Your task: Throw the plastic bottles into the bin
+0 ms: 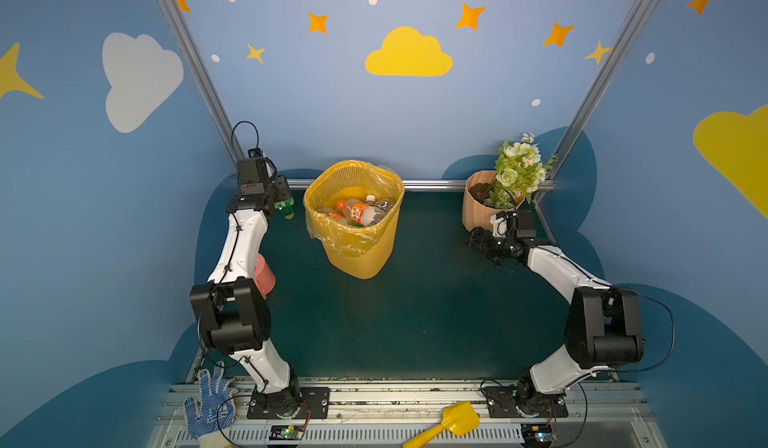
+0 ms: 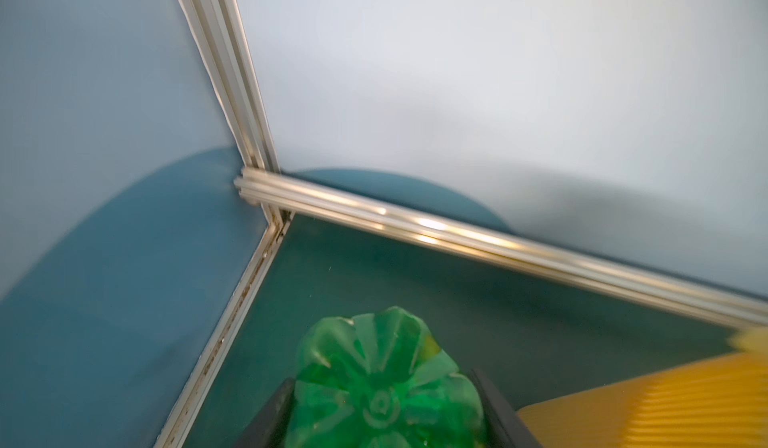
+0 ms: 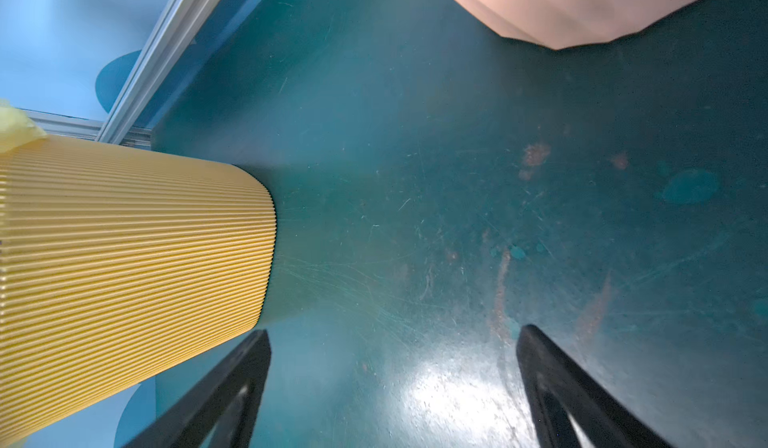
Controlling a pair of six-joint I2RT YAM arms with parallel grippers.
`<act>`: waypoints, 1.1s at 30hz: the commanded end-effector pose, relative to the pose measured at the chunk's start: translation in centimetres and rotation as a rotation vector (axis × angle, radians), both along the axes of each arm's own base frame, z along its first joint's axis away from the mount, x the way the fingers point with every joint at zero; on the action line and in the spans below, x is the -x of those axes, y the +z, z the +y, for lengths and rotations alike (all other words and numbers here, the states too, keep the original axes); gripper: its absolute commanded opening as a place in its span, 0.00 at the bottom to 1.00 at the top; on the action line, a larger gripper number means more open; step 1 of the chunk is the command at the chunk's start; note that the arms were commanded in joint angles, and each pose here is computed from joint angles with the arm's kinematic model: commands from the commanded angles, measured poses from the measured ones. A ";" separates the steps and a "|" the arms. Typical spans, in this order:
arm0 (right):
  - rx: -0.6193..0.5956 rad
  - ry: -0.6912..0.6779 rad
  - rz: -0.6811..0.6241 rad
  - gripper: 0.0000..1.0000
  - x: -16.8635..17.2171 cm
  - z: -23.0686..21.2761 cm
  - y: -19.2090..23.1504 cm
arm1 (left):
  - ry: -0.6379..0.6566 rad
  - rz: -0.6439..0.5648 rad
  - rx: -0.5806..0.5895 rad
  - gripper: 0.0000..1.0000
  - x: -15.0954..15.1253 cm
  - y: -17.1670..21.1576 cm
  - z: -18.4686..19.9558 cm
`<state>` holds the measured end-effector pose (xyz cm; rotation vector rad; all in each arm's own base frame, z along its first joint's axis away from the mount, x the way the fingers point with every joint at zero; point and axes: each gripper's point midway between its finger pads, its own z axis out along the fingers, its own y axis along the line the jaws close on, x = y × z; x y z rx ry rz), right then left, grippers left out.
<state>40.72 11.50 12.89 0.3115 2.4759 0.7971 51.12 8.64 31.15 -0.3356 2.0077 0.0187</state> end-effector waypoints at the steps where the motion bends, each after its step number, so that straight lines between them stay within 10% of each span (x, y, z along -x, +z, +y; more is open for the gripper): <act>1: -0.012 0.025 -0.042 0.92 0.5 0.2 1.1 | -0.014 -0.027 0.054 0.60 1.5 2.1 -1.3; 20: 0.009 0.038 -0.136 0.92 2.7 -0.4 4.1 | -0.089 -0.742 -0.069 0.59 18.9 33.2 -5.1; 28: 0.023 0.024 -0.177 0.93 4.1 -1.2 5.6 | -0.335 -0.605 0.227 0.57 15.9 25.9 -11.6; 33: 0.009 0.012 -0.200 0.93 4.5 -1.3 6.3 | -0.448 -0.313 0.242 0.69 11.8 16.5 -17.6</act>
